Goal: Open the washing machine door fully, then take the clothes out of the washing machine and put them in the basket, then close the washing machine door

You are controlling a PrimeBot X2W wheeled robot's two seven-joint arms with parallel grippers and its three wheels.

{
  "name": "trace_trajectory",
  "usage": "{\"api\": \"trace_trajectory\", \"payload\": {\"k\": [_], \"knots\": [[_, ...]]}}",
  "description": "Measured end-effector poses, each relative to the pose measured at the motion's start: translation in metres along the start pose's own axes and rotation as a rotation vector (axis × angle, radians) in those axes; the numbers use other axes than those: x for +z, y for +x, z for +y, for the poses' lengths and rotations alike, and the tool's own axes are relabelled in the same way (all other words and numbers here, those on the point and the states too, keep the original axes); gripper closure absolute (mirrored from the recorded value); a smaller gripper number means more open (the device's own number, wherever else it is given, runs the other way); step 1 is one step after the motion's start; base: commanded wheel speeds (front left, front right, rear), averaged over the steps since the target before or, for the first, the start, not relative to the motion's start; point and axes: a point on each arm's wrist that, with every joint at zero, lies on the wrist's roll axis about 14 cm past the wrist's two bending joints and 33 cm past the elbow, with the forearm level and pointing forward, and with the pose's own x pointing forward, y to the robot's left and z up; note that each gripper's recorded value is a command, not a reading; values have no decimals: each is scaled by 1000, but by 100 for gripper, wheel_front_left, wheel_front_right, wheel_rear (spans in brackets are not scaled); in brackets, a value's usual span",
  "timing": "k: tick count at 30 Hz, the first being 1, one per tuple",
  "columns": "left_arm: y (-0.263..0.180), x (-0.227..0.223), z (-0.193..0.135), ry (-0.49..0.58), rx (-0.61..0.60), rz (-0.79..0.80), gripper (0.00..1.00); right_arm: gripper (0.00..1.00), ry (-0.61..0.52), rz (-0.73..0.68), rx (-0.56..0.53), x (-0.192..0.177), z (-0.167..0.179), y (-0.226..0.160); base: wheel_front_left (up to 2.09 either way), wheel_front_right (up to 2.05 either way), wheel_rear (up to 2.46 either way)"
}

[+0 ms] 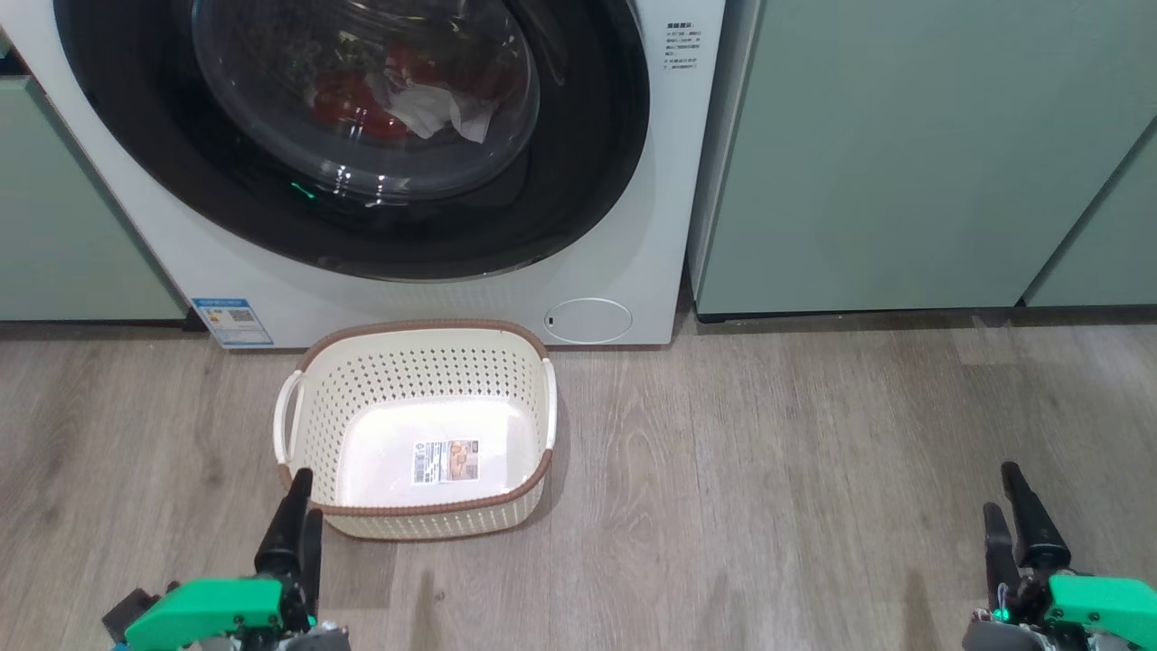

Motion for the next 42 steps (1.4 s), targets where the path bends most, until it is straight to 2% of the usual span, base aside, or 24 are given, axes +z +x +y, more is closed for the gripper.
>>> {"api": "trace_trajectory", "payload": {"k": [6,22,32,42], "knots": [[0,2,-2,36,-5,-14,0,0,-19,-6,1,-1,1,1,0,0,0],[6,5,-20,226,-49,-36,0,0,-198,-4,13,-6,6,3,0,0,0],[7,4,-30,427,-70,-54,0,0,-385,2,71,-15,25,11,0,0,0],[10,-5,-34,637,-55,-51,0,0,-582,19,89,-23,28,12,0,0,0]]}}
